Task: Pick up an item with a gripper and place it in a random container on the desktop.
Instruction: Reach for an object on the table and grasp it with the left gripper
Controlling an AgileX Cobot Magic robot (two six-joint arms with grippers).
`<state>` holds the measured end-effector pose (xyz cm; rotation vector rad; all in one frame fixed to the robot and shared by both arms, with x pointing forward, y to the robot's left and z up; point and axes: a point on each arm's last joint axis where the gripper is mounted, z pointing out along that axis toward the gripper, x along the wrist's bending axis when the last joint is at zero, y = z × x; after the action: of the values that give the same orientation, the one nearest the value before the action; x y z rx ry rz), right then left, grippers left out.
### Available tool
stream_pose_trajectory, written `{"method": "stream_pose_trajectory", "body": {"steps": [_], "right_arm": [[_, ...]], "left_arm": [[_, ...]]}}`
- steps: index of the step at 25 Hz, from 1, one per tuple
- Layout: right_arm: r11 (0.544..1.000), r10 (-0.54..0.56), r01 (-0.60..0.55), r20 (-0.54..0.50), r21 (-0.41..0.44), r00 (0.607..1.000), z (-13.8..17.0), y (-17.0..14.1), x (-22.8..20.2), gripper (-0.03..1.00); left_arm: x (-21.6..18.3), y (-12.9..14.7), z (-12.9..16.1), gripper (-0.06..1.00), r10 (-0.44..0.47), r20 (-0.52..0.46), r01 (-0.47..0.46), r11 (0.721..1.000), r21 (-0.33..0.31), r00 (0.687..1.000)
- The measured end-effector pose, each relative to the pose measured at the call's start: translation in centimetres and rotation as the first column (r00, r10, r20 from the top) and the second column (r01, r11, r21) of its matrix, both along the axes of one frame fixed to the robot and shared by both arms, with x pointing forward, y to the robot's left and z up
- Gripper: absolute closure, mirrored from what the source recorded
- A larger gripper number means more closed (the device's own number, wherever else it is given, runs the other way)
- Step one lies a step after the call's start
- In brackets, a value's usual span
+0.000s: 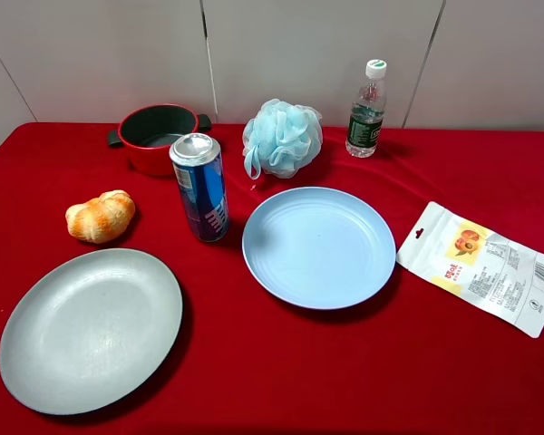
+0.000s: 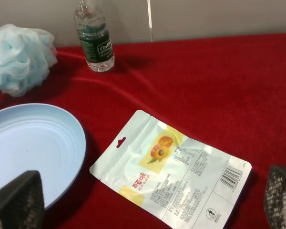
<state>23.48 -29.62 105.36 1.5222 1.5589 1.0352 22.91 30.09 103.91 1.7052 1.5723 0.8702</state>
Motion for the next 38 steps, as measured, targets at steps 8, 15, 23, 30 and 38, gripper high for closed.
{"method": "stream_pose_trajectory", "body": {"steps": [8,15,23,30,38], "right_arm": [[1.000,0.000,0.000,0.000,0.000,1.000,0.00,0.00,0.00,0.28],[1.000,0.000,0.000,0.000,0.000,1.000,0.00,0.00,0.00,0.28],[1.000,0.000,0.000,0.000,0.000,1.000,0.00,0.00,0.00,0.28],[1.000,0.000,0.000,0.000,0.000,1.000,0.00,0.00,0.00,0.28],[1.000,0.000,0.000,0.000,0.000,1.000,0.00,0.00,0.00,0.28]], "left_arm": [[0.00,0.00,0.00,-0.05,0.000,0.000,0.000,1.000,0.000,1.000],[0.00,0.00,0.00,-0.05,0.000,0.000,0.000,1.000,0.000,1.000],[0.00,0.00,0.00,-0.05,0.000,0.000,0.000,1.000,0.000,1.000],[0.00,0.00,0.00,-0.05,0.000,0.000,0.000,1.000,0.000,1.000],[-0.03,0.00,0.07,-0.05,0.000,0.002,0.000,1.000,0.000,1.000]]}}
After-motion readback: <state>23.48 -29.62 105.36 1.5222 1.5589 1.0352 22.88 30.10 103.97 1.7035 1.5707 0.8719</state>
